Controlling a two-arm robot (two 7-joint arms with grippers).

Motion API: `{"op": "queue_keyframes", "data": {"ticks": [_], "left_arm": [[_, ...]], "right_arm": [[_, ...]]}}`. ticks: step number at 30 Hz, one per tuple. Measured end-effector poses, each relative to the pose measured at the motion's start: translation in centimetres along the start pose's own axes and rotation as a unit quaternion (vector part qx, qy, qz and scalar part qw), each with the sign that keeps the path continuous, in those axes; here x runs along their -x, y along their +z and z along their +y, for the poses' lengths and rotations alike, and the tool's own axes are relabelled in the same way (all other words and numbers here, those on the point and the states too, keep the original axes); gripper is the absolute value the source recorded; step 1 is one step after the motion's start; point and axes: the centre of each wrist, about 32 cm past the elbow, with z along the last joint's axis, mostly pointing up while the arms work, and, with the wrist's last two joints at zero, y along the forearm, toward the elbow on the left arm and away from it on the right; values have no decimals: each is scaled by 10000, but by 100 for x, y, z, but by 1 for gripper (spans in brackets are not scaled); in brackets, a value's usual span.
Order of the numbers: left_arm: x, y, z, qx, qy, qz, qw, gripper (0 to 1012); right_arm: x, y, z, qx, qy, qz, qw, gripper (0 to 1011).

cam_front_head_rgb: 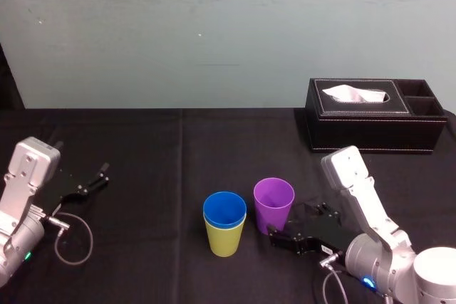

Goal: Stack the three plastic cups sequentially using one hand.

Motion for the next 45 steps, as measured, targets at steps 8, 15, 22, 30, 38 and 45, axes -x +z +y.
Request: {"op": "queue_keyframes", "data": {"ticks": [8, 15, 22, 30, 38, 45], "left_arm": [[0, 0, 0, 0, 0, 0, 10000, 1000], [0, 0, 0, 0, 0, 0, 10000, 1000], [0, 0, 0, 0, 0, 0, 10000, 1000], [0, 0, 0, 0, 0, 0, 10000, 1000], [0, 0, 0, 0, 0, 0, 10000, 1000], [0, 0, 0, 0, 0, 0, 10000, 1000]], "right_arm": [[-4, -8, 91, -53, -15, 32, 10000, 1003], [4, 7, 143, -83, 8, 27, 10000, 1003], [39, 60, 198, -129, 68, -12, 9999, 1003], [58, 89, 243, -116, 93, -24, 9999, 1003], [65, 105, 284, -95, 100, -26, 9999, 1003], [66, 117, 311, -109, 113, -72, 9999, 1003]]}}
